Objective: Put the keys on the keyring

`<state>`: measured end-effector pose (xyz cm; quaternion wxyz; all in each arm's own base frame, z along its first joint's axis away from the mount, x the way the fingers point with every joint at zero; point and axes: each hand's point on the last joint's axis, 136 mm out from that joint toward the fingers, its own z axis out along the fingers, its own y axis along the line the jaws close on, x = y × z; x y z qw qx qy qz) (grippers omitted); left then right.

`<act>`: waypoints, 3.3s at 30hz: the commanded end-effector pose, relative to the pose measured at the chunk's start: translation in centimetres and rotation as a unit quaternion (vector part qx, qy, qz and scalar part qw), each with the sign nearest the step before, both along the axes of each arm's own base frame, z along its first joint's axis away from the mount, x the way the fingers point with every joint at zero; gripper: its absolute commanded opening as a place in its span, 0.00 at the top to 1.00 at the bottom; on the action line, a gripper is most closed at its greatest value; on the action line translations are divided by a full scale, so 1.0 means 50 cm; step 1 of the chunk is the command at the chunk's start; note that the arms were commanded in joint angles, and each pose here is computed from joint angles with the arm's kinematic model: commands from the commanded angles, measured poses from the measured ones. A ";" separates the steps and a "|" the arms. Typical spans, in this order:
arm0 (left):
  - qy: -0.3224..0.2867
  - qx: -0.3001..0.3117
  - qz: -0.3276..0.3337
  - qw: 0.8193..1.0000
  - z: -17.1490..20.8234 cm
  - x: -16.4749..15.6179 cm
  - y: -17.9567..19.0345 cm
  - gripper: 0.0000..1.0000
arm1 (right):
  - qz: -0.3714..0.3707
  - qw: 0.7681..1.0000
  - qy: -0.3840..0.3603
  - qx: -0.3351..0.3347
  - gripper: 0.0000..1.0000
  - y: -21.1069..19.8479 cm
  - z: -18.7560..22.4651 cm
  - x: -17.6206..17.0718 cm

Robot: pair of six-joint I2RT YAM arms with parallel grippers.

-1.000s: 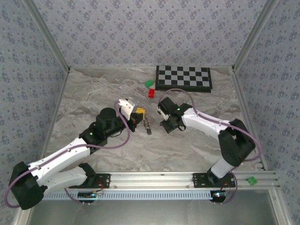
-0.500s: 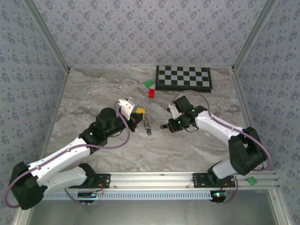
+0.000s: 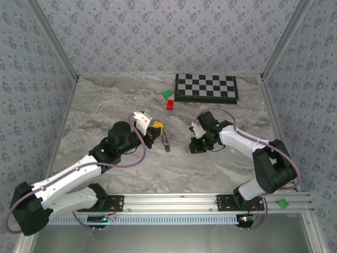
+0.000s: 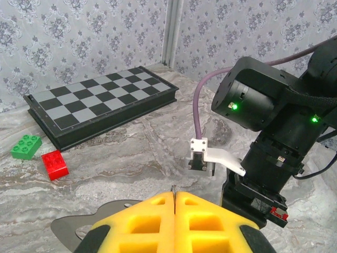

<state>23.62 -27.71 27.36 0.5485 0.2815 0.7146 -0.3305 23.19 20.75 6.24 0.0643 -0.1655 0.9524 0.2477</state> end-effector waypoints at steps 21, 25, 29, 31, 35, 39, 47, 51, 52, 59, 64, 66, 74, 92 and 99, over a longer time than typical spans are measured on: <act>-0.013 -0.013 -0.008 1.000 0.022 -0.003 -0.008 1.00 | -0.001 0.993 -0.102 -0.063 1.00 -0.021 -0.037 -0.006; -0.012 -0.012 -0.009 1.000 0.020 -0.002 -0.009 1.00 | 0.004 0.992 -0.090 -0.089 1.00 -0.026 -0.065 -0.029; -0.011 -0.011 -0.010 1.000 0.018 -0.002 -0.010 1.00 | -0.001 0.992 -0.076 -0.102 1.00 -0.036 -0.082 -0.044; -0.011 -0.011 -0.009 1.000 0.018 -0.001 -0.010 1.00 | -0.002 0.992 -0.073 -0.107 1.00 -0.039 -0.084 -0.048; -0.010 -0.011 -0.011 1.000 0.018 -0.002 -0.011 1.00 | -0.002 0.991 -0.073 -0.109 0.88 -0.039 -0.075 -0.048; -0.009 -0.011 -0.010 1.000 0.017 -0.002 -0.011 1.00 | -0.012 0.990 -0.092 -0.103 0.79 -0.038 -0.042 -0.036; -0.010 -0.011 -0.010 1.000 0.018 -0.002 -0.011 1.00 | -0.033 0.983 -0.138 -0.118 0.68 -0.050 0.001 -0.007; -0.009 -0.010 -0.010 1.000 0.016 -0.001 -0.011 1.00 | -0.028 0.982 -0.140 -0.125 0.66 -0.046 -0.005 -0.007; -0.009 -0.010 -0.011 1.000 0.016 -0.002 -0.012 1.00 | -0.026 0.982 -0.138 -0.127 0.66 -0.045 -0.009 -0.008; -0.009 -0.011 -0.011 1.000 0.018 -0.002 -0.012 1.00 | -0.028 0.995 -0.081 -0.048 0.65 -0.034 -0.035 -0.028; -0.009 -0.010 -0.012 1.000 0.016 -0.002 -0.013 1.00 | -0.031 0.998 -0.059 -0.022 0.65 -0.039 -0.050 -0.019; -0.008 -0.010 -0.013 1.000 0.016 -0.002 -0.014 1.00 | -0.030 0.998 -0.055 -0.025 0.65 -0.043 -0.056 -0.018; -0.006 -0.008 -0.013 1.000 0.011 -0.001 -0.015 1.00 | -0.019 0.999 -0.041 -0.021 0.66 -0.035 -0.074 -0.007; -0.006 -0.008 -0.013 1.000 0.011 -0.001 -0.015 1.00 | 0.006 0.999 -0.049 -0.024 0.77 -0.019 -0.067 -0.017; -0.005 -0.007 -0.014 1.000 0.009 0.000 -0.016 1.00 | 0.006 0.998 -0.049 -0.031 0.79 -0.021 -0.071 -0.015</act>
